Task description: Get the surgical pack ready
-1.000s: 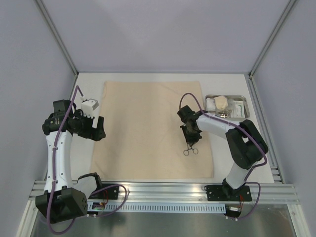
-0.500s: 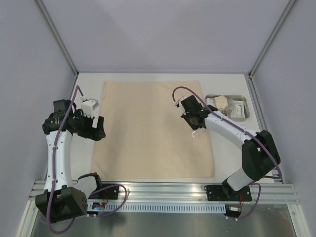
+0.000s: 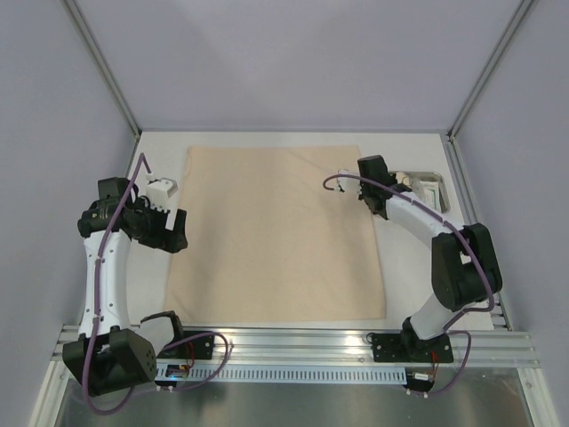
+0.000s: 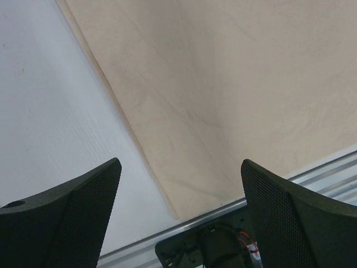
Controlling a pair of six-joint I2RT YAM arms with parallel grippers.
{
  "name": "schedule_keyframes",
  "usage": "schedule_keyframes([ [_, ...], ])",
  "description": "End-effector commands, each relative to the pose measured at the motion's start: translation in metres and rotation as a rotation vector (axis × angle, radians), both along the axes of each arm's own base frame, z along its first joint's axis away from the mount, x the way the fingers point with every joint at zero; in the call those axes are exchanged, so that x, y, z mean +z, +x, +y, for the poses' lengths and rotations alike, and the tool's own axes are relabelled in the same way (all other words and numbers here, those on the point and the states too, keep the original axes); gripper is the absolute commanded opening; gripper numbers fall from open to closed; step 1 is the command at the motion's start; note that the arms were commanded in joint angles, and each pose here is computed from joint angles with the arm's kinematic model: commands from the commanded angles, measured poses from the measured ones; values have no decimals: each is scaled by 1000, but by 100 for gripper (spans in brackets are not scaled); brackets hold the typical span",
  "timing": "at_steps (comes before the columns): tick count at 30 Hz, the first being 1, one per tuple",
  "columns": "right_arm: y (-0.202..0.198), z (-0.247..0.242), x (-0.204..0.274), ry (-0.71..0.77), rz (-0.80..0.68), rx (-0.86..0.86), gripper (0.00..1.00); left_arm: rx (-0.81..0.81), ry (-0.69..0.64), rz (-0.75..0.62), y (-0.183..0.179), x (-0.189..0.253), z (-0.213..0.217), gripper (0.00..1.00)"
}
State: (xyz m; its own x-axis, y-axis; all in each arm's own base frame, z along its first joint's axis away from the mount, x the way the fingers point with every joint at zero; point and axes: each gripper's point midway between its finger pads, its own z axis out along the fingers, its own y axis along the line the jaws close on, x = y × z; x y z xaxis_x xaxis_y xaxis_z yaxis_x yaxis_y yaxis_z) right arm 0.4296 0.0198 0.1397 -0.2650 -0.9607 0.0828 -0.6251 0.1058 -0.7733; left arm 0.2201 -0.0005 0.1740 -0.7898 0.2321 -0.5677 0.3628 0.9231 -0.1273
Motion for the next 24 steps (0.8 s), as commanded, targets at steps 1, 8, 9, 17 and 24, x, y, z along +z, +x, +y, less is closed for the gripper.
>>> schedule_keyframes([
  [1, 29, -18, 14, -202, -45, 99, 0, -7, 24, -32, 13, 7, 6, 97],
  [8, 30, -44, -18, -207, -48, 110, 1, 15, 28, -9, 25, 2, 12, 97],
  [9, 26, -47, -26, -176, -28, 106, 0, 18, 25, -3, 27, 0, 12, 97],
  [17, 8, -60, -46, -132, 1, 160, 0, 30, 7, 15, 38, -2, 14, 97],
  [24, 1, -68, -53, -129, 11, 159, 1, 27, 14, 2, 38, 0, 14, 97],
])
